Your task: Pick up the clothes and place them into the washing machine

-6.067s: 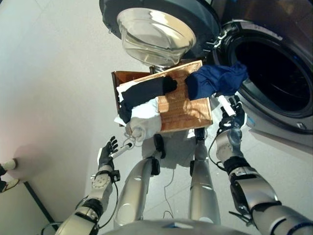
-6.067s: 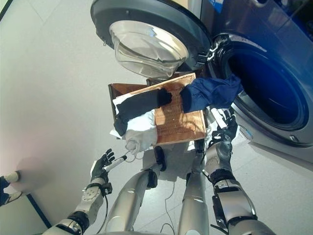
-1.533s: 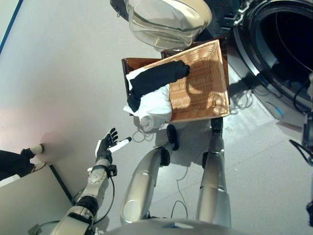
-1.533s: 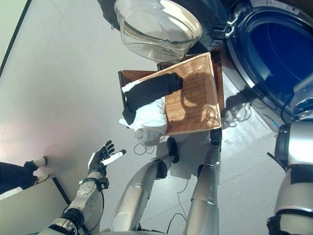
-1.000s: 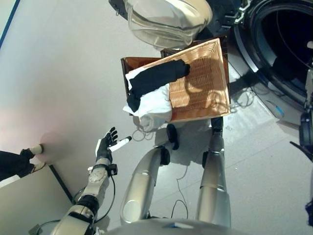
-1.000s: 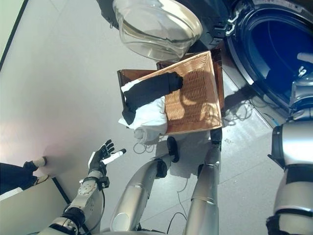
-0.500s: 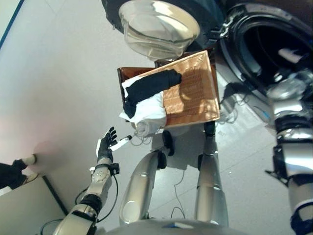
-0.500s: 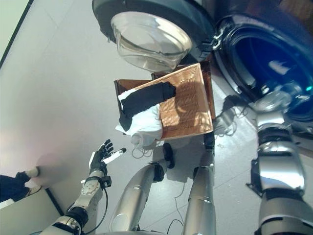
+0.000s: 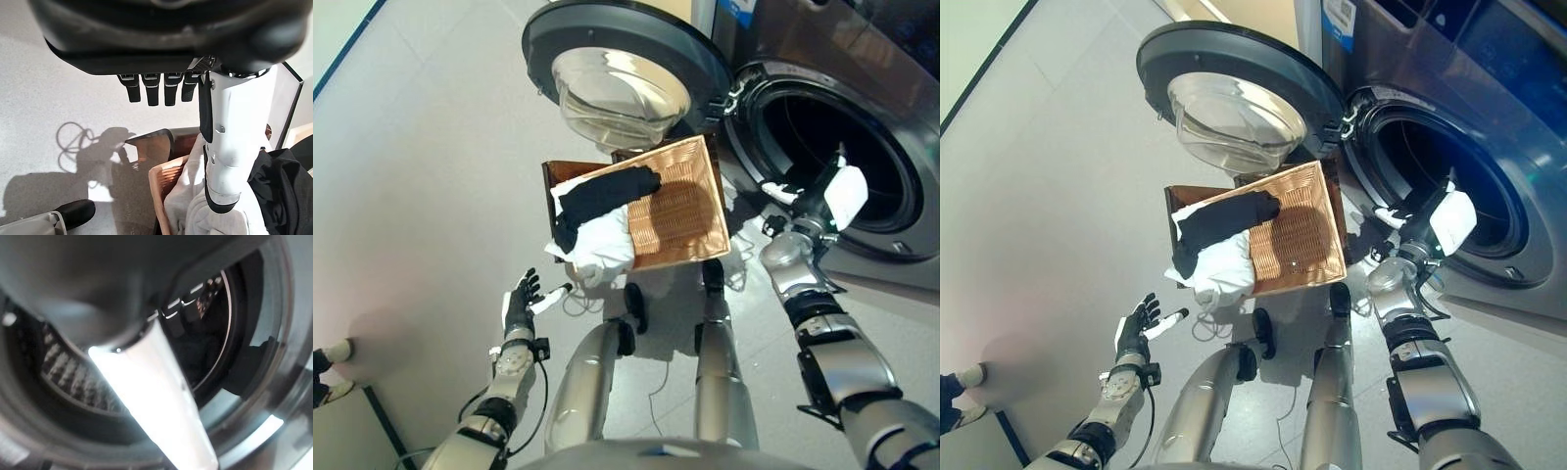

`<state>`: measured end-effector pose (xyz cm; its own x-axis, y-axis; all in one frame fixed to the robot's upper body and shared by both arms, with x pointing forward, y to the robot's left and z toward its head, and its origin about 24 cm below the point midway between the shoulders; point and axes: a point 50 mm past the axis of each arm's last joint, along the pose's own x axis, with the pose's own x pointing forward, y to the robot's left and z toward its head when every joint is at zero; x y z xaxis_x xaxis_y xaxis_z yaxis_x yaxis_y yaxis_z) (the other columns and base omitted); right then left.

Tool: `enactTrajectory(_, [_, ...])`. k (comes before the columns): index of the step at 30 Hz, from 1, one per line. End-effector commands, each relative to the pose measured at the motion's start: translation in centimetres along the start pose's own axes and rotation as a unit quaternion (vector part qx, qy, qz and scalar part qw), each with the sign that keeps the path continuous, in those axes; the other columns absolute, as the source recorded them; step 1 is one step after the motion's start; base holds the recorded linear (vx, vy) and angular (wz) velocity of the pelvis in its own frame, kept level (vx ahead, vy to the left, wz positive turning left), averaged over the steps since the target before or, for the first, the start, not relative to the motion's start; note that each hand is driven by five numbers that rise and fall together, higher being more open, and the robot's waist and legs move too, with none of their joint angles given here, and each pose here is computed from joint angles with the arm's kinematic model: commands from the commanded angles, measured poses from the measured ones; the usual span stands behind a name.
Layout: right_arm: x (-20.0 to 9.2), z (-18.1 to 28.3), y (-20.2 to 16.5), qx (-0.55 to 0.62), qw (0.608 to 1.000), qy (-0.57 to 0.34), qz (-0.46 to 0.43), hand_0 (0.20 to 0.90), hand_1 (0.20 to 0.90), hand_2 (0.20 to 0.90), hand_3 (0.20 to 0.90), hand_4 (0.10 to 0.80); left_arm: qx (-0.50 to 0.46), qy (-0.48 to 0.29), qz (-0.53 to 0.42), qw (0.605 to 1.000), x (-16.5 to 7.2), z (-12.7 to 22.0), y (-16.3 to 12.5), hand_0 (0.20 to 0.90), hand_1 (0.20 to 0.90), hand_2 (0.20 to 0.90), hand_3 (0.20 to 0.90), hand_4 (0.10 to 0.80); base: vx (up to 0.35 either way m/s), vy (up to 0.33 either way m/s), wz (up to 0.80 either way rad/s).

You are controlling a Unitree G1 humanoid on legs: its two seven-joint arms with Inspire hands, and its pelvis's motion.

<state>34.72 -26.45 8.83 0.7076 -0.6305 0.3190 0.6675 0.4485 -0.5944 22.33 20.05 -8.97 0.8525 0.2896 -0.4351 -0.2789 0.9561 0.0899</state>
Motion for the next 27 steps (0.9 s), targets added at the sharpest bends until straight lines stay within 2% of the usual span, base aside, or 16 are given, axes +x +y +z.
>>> enactTrajectory(1, [-0.1, 3.0, -0.4, 0.057, 0.995, -0.087, 0.0, 0.9, 0.9, 0.9, 0.9, 0.8, 0.014, -0.017, 0.058, 0.998, -0.3, -0.3, 2.9, 0.9, 0.9, 0.9, 0.9, 0.8, 0.001, -0.006, 0.04])
enactTrajectory(7, [-1.6, 3.7, 0.9, 0.047, 0.99, -0.129, 0.038, 0.9, 0.9, 0.9, 0.9, 0.8, 0.019, -0.024, 0.064, 0.997, -0.2, -0.1, 3.1, 0.9, 0.9, 0.9, 0.9, 0.8, 0.006, -0.007, 0.03])
enactTrajectory(14, [-2.9, 5.2, 0.9, -0.001, 0.97, -0.232, 0.068, 0.9, 0.9, 0.9, 0.9, 0.8, 0.029, -0.023, 0.082, 0.996, -0.2, -0.2, 3.6, 0.9, 0.9, 0.9, 0.9, 0.8, 0.005, -0.002, 0.01])
enactTrajectory(17, [-3.0, 6.3, 0.8, -0.07, 0.946, -0.307, 0.081, 0.9, 0.9, 0.9, 0.9, 0.8, 0.033, -0.021, 0.09, 0.995, -0.1, -0.2, 3.9, 0.9, 0.9, 0.9, 0.9, 0.8, 0.009, -0.013, 0.03])
enactTrajectory(27, [-3.5, 9.2, 1.8, -0.175, 0.882, -0.422, 0.114, 0.9, 0.9, 0.9, 0.9, 0.8, 0.024, -0.029, 0.1, 0.994, 0.5, 0.6, 4.2, 0.9, 0.9, 0.9, 0.9, 0.8, 0.016, -0.026, 0.08])
